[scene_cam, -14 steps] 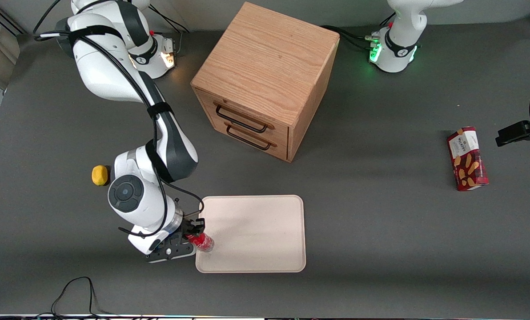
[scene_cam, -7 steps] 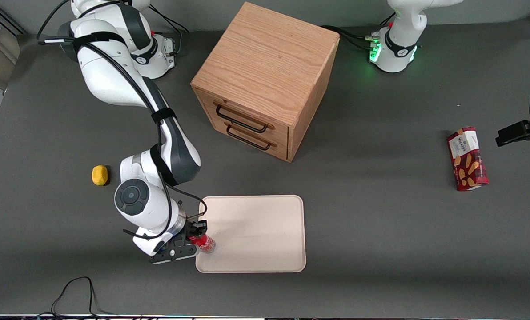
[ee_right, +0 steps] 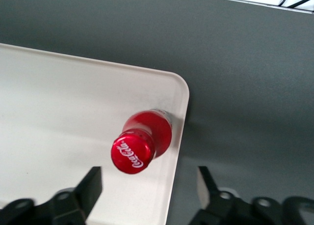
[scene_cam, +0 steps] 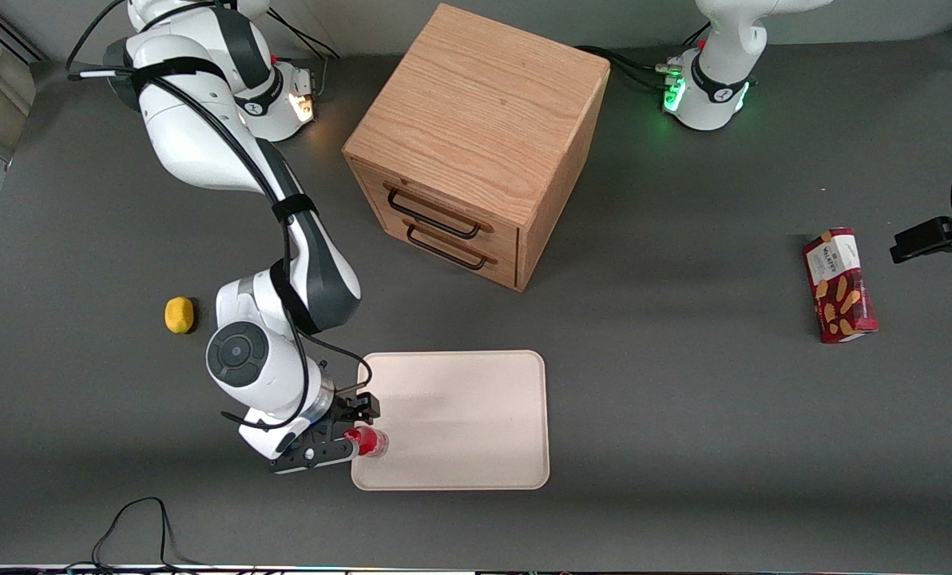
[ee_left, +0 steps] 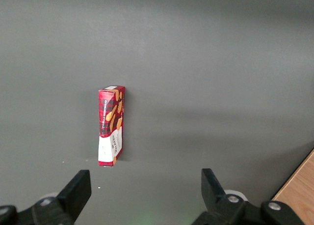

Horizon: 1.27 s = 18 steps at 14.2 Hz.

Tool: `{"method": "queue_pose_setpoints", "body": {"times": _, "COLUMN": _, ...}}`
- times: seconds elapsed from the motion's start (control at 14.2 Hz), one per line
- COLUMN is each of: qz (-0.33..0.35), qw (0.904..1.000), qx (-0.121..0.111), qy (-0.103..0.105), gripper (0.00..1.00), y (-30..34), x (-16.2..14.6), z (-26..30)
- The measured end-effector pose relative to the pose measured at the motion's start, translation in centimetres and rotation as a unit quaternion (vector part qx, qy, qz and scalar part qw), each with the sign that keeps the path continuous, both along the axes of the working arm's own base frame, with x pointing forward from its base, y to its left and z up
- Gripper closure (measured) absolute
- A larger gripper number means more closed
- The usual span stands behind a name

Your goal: Place coke bottle on tray

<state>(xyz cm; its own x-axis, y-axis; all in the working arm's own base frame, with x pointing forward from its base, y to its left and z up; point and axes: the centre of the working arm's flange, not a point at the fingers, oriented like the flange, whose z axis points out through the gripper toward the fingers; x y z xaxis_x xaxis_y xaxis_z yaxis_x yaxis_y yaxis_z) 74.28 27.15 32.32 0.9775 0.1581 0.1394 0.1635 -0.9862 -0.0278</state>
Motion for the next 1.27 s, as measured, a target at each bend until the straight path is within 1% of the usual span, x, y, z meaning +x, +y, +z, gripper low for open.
{"method": "queue_pose_setpoints", "body": {"times": 0.07, "qz": -0.001, "qw": 1.0000, "qx": 0.001, "qy": -0.001, "gripper": 0.00, "y": 0.0, "x": 0.0, "z": 0.5}}
{"method": "queue_pose_setpoints", "body": {"times": 0.14, "qz": -0.004, "qw": 1.0000, "qx": 0.001, "qy": 0.000, "gripper": 0.00, "y": -0.1, "x": -0.1, "z": 1.2}}
{"method": "queue_pose_setpoints", "body": {"times": 0.21, "qz": -0.008, "qw": 1.0000, "qx": 0.001, "qy": 0.005, "gripper": 0.00, "y": -0.2, "x": -0.4, "z": 2.4}}
{"method": "queue_pose_setpoints", "body": {"times": 0.42, "qz": -0.033, "qw": 0.9988, "qx": -0.003, "qy": 0.037, "gripper": 0.00, "y": -1.2, "x": -2.4, "z": 8.4}}
{"method": "queue_pose_setpoints", "body": {"times": 0.63, "qz": -0.061, "qw": 0.9952, "qx": -0.009, "qy": 0.077, "gripper": 0.00, "y": -3.5, "x": -6.6, "z": 17.8}}
{"method": "queue_pose_setpoints", "body": {"times": 0.7, "qz": -0.072, "qw": 0.9939, "qx": -0.007, "qy": 0.083, "gripper": 0.00, "y": -5.0, "x": -8.0, "z": 21.0}}
{"method": "queue_pose_setpoints", "body": {"times": 0.84, "qz": -0.096, "qw": 0.9920, "qx": 0.002, "qy": 0.082, "gripper": 0.00, "y": -9.8, "x": -11.3, "z": 27.5}}
{"method": "queue_pose_setpoints", "body": {"times": 0.98, "qz": -0.117, "qw": 0.9898, "qx": 0.013, "qy": 0.081, "gripper": 0.00, "y": -15.1, "x": -14.7, "z": 31.9}}
{"method": "queue_pose_setpoints", "body": {"times": 1.13, "qz": -0.119, "qw": 0.9897, "qx": 0.022, "qy": 0.076, "gripper": 0.00, "y": -20.0, "x": -18.1, "z": 34.2}}
{"method": "queue_pose_setpoints", "body": {"times": 1.27, "qz": -0.117, "qw": 0.9901, "qx": 0.024, "qy": 0.073, "gripper": 0.00, "y": -23.8, "x": -20.7, "z": 35.1}}
